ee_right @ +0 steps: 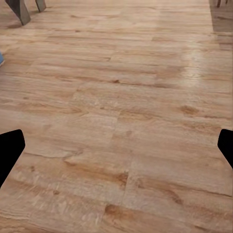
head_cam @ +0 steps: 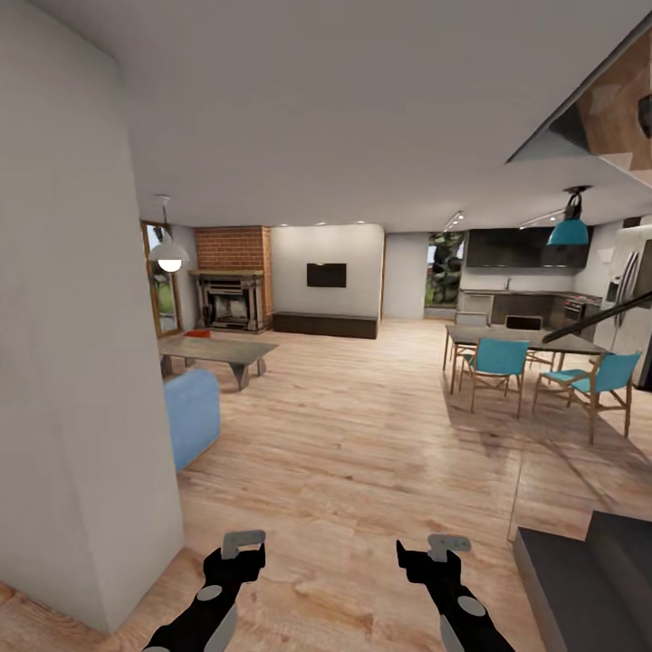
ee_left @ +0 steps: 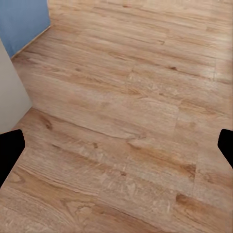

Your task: Move the two storage containers from the living room to the garage. In the garage, place one container on the floor and stack the other container on top of it (either order is fine).

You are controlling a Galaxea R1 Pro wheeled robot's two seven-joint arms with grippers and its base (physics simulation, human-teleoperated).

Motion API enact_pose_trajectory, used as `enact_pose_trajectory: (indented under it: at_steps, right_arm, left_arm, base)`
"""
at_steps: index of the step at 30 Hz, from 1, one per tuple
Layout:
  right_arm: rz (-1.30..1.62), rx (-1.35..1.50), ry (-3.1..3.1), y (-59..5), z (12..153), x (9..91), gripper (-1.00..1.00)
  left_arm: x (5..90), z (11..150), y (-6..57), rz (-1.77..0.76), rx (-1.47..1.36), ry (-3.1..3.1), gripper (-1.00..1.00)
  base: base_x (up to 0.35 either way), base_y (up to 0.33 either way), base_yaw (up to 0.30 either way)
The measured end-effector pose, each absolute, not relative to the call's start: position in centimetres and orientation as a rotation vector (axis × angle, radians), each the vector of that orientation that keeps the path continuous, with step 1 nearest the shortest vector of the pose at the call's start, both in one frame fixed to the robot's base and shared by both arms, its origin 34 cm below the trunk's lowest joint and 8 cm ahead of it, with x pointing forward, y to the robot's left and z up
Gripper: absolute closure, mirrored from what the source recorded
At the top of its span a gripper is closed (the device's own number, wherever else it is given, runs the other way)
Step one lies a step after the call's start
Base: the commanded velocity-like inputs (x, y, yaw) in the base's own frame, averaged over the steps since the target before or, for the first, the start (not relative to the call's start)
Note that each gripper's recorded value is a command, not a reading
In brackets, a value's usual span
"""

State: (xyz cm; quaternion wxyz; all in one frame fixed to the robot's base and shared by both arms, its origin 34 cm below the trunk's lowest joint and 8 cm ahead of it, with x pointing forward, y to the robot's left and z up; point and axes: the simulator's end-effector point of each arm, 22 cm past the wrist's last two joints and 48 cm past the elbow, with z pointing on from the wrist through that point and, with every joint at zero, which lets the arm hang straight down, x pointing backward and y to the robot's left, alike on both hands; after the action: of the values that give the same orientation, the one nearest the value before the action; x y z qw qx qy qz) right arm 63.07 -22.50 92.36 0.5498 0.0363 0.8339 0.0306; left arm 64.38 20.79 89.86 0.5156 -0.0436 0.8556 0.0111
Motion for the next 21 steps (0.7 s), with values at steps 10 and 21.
enact_pose_trajectory:
  at_steps: [10, 21]
  right_arm:
    - [0.073, 0.082, 1.983, -22.37, 91.98, 62.89, -1.0]
    - [0.073, 0.079, 1.983, -22.29, 91.97, 62.88, -1.0]
  left_arm:
    - [64.38, 89.86, 20.78, 0.026, -0.104, 2.055, -1.0]
    - [64.39, 89.87, 20.89, 0.028, -0.105, 2.055, -1.0]
  base:
    - [0.331, 0.0, 0.0]
    - [0.331, 0.0, 0.0]
